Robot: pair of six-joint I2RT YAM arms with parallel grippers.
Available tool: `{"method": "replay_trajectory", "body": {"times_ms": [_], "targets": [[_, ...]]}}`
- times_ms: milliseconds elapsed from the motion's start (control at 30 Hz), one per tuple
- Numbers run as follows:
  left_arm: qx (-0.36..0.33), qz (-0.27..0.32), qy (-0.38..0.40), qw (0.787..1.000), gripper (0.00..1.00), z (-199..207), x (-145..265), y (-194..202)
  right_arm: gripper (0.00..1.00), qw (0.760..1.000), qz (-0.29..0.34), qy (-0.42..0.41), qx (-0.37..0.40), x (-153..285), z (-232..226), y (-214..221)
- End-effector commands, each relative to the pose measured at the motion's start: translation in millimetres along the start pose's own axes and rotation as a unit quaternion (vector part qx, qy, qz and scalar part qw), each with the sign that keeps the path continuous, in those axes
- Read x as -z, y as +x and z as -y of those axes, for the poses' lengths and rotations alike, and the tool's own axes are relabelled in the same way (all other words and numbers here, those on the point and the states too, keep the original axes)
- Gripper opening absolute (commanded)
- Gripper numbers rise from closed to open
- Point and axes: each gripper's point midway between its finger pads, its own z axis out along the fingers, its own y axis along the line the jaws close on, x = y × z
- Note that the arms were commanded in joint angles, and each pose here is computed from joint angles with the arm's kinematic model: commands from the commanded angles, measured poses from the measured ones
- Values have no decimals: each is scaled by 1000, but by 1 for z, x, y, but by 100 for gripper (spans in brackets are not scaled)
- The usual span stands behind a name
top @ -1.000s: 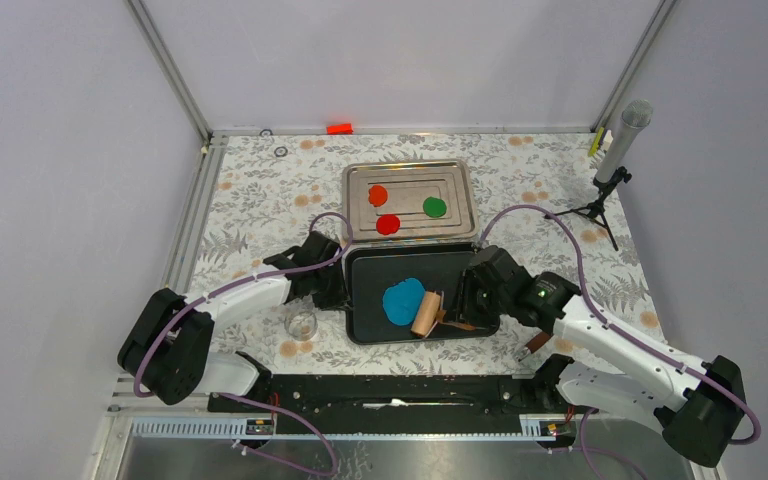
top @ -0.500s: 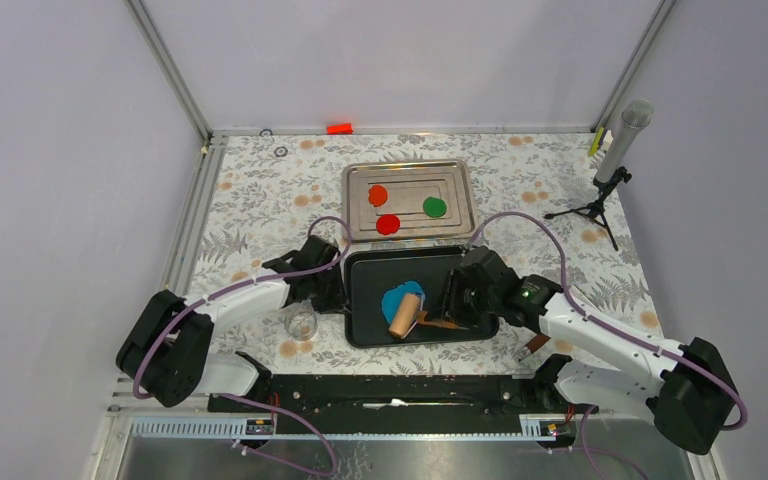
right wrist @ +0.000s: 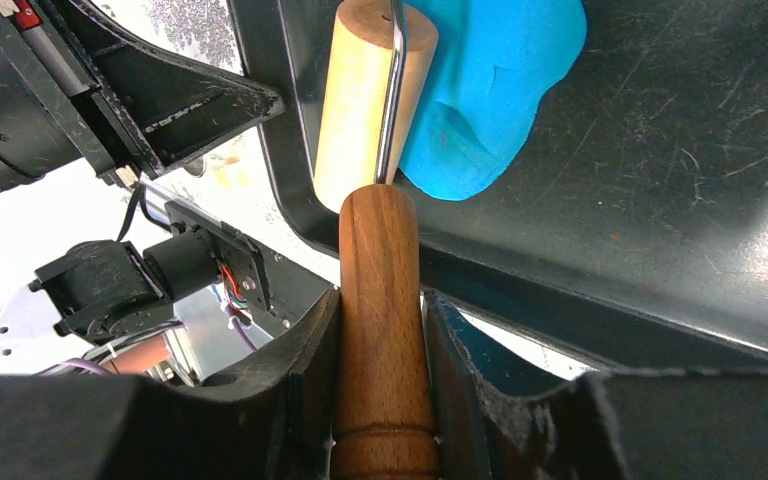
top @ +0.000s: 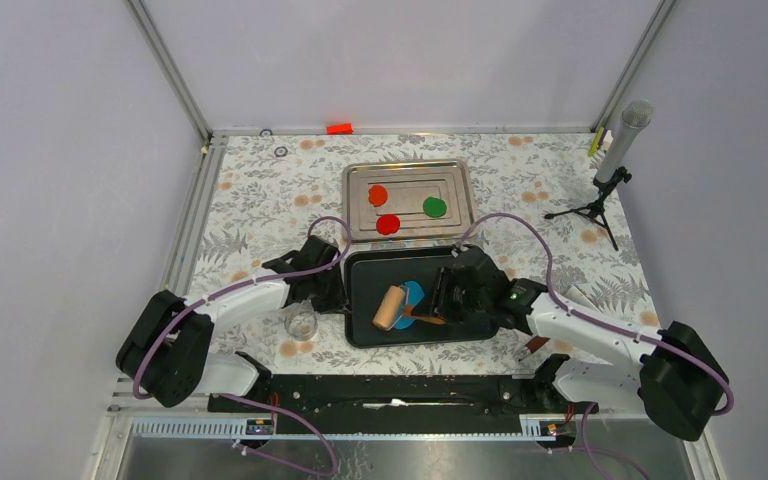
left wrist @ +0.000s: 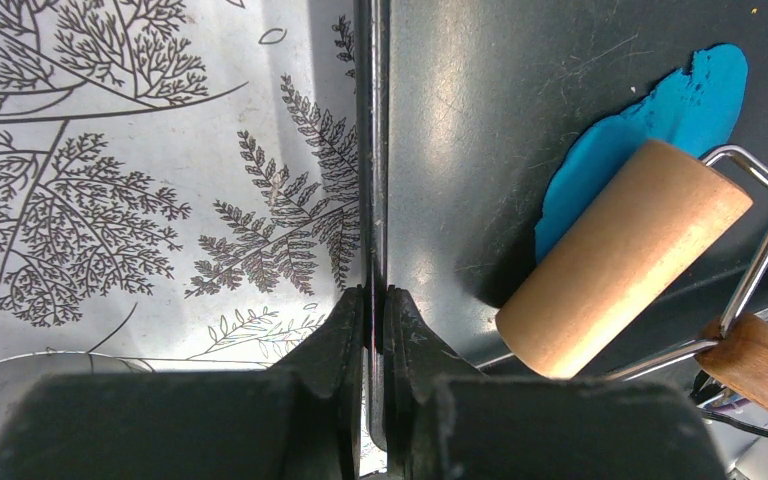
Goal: Roll out the dumpling wrappers from the dough
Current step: Flatten out the dough on the work surface.
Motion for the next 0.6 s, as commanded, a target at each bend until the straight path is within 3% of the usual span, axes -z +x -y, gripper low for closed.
{"method": "replay_trajectory", "body": {"times_ms": [0,233,567], "targets": [[-13,21,45,999,0,23,10,-12,0,976,10,219,-3,18,118,21],[-15,21,42,999,0,22,10,-13,0,970,11,241,-15,41,139,33],[-19,25,40,999,0,22,14,-13,0,970,-4,244,-17,5,134,22]]}}
